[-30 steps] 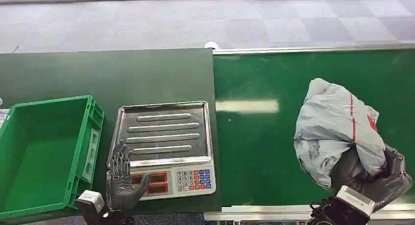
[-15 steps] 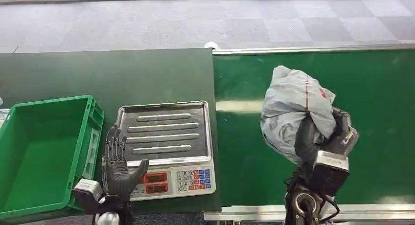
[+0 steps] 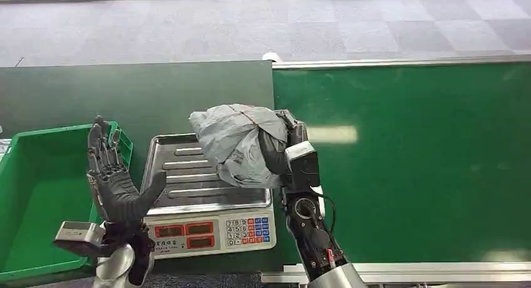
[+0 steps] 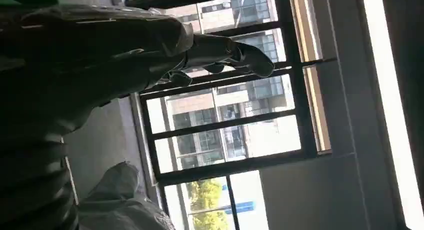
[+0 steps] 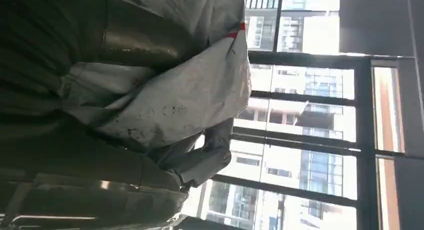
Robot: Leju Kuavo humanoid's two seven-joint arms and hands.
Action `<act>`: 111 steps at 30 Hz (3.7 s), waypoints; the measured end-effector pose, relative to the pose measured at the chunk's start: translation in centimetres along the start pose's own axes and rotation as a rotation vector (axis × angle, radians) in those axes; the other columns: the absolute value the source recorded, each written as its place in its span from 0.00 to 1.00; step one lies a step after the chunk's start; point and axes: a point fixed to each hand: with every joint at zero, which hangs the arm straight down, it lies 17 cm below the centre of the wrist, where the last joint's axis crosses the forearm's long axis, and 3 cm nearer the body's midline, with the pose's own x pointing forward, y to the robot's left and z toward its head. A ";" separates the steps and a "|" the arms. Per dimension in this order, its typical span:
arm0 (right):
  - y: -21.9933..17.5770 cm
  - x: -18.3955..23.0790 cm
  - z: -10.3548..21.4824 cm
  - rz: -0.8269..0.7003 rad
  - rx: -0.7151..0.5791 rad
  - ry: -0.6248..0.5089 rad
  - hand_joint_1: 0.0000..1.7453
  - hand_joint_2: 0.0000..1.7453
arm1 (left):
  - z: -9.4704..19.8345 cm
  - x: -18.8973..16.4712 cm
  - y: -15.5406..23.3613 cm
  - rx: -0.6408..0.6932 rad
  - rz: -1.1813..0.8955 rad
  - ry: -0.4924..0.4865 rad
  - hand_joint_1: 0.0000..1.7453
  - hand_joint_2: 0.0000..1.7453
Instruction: Moved the parcel from conveyor to table for the left to box.
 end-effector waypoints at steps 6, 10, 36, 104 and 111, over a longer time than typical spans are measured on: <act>5.8 1.5 0.1 -0.082 0.153 -0.018 1.00 1.00 | -1.8 4.2 4.0 0.088 -0.028 -0.112 0.00 1.00; 8.2 1.1 0.7 -0.133 0.207 0.021 1.00 1.00 | -2.0 6.5 6.5 0.137 -0.064 -0.162 0.00 1.00; 4.6 -7.4 2.6 0.007 0.089 0.296 0.00 1.00 | -3.3 6.4 8.5 0.179 -0.087 -0.182 0.00 1.00; -23.2 11.4 11.6 0.406 -0.838 -0.184 0.00 1.00 | 1.6 -8.4 -8.0 -0.277 -0.188 0.156 0.00 1.00; -22.1 13.3 11.2 0.401 -0.819 -0.235 0.00 1.00 | 2.8 -11.5 -6.6 -0.288 -0.465 0.225 0.00 1.00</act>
